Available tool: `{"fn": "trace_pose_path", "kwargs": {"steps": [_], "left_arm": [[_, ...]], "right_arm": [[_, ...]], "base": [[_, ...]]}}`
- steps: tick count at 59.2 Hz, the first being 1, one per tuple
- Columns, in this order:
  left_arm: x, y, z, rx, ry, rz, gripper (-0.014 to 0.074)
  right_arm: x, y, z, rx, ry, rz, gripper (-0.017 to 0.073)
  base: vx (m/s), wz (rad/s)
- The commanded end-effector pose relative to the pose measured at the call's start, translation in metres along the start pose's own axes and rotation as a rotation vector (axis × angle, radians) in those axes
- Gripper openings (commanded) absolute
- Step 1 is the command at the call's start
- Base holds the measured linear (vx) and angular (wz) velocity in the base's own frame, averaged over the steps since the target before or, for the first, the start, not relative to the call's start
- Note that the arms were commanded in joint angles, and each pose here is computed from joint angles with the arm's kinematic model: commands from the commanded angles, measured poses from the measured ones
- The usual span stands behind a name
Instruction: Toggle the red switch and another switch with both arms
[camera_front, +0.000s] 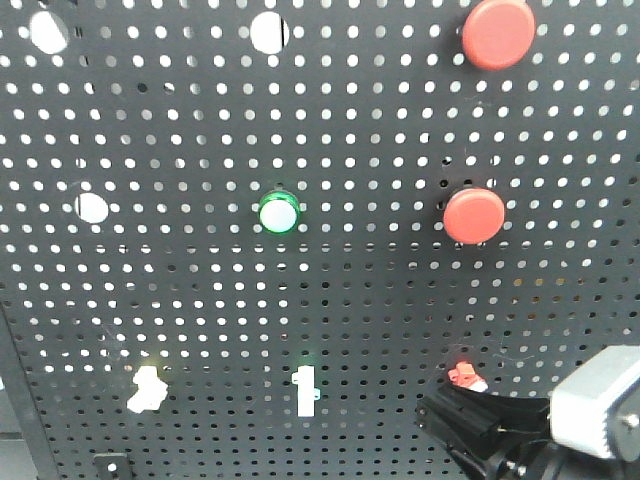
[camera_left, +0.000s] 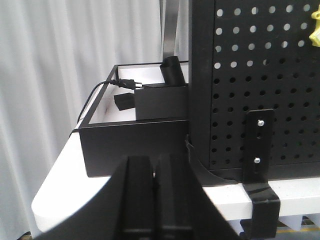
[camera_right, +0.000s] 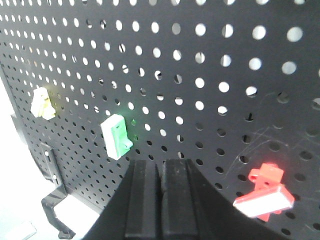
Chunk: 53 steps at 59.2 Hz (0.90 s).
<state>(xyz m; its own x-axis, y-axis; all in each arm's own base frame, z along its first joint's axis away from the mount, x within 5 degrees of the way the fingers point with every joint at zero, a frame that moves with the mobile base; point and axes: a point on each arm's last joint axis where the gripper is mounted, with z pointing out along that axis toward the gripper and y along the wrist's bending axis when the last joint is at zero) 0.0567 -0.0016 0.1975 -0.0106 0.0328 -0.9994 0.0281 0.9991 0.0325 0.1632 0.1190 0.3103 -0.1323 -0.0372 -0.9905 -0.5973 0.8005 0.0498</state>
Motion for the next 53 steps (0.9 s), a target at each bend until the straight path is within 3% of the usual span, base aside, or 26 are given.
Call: {"fn": "trace_pose_path", "kwargs": {"steps": [1, 36, 44, 53], "left_arm": [[-0.002, 0.0, 0.0, -0.006, -0.075, -0.005, 0.0002], [-0.001, 0.0, 0.0, -0.006, -0.065, -0.005, 0.0002], [-0.001, 0.0, 0.0, -0.006, -0.065, -0.005, 0.0002], [-0.001, 0.0, 0.0, -0.006, -0.065, -0.005, 0.0002]], "right_arm": [[-0.02, 0.002, -0.002, -0.02, -0.12, -0.011, -0.0006], [-0.02, 0.002, -0.002, -0.02, -0.12, -0.012, -0.0006], [-0.014, -0.001, -0.01, 0.001, -0.102, -0.142, -0.0006], [-0.003, -0.012, -0.049, 0.083, -0.168, -0.122, -0.0006]], "base": [[0.0, 0.0], [0.0, 0.0], [0.0, 0.0], [0.0, 0.0]]}}
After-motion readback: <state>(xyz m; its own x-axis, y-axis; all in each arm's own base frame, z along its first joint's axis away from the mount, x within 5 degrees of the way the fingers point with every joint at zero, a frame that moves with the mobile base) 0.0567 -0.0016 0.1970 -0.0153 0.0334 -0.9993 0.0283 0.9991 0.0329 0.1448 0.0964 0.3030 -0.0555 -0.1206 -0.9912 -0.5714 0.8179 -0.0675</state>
